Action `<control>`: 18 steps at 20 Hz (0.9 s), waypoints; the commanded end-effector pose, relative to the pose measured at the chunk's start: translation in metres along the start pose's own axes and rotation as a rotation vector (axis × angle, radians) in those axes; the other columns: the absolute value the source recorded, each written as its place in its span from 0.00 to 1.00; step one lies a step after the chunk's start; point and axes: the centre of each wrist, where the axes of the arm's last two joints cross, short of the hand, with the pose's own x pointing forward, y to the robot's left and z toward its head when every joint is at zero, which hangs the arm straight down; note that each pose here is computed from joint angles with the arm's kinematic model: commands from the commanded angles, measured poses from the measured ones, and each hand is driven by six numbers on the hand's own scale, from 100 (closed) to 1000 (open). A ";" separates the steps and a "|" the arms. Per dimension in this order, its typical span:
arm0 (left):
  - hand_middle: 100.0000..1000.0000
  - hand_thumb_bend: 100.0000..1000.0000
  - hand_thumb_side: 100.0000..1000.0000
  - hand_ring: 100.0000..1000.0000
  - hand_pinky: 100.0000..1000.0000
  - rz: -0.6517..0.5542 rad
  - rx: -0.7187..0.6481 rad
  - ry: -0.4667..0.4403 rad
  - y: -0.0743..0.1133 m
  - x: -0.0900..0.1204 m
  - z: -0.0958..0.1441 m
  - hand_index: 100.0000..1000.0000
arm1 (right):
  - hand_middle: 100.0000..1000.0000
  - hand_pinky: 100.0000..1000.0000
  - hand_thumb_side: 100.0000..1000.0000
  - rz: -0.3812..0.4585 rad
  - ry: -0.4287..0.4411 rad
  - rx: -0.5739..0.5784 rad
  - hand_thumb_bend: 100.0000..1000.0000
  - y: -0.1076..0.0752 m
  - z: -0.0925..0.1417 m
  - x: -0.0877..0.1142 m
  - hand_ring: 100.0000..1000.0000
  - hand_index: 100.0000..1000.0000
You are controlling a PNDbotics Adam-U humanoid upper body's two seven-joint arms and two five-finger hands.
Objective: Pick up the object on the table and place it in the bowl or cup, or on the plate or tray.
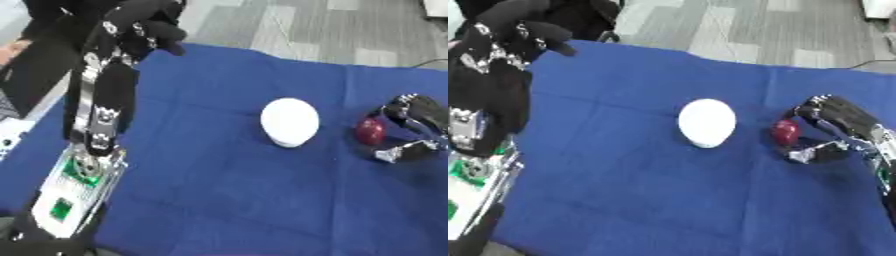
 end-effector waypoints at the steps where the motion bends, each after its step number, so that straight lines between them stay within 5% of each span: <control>1: 0.74 0.15 0.86 0.64 0.51 0.000 -0.004 -0.026 0.002 0.005 -0.005 0.82 | 0.04 0.00 0.48 0.011 -0.024 -0.049 0.28 -0.015 -0.003 -0.005 0.00 0.29; 18: 0.74 0.15 0.86 0.64 0.51 -0.010 -0.008 -0.021 0.004 0.005 -0.004 0.82 | 0.04 0.00 0.43 -0.068 -0.109 -0.137 0.27 -0.065 -0.032 0.000 0.00 0.30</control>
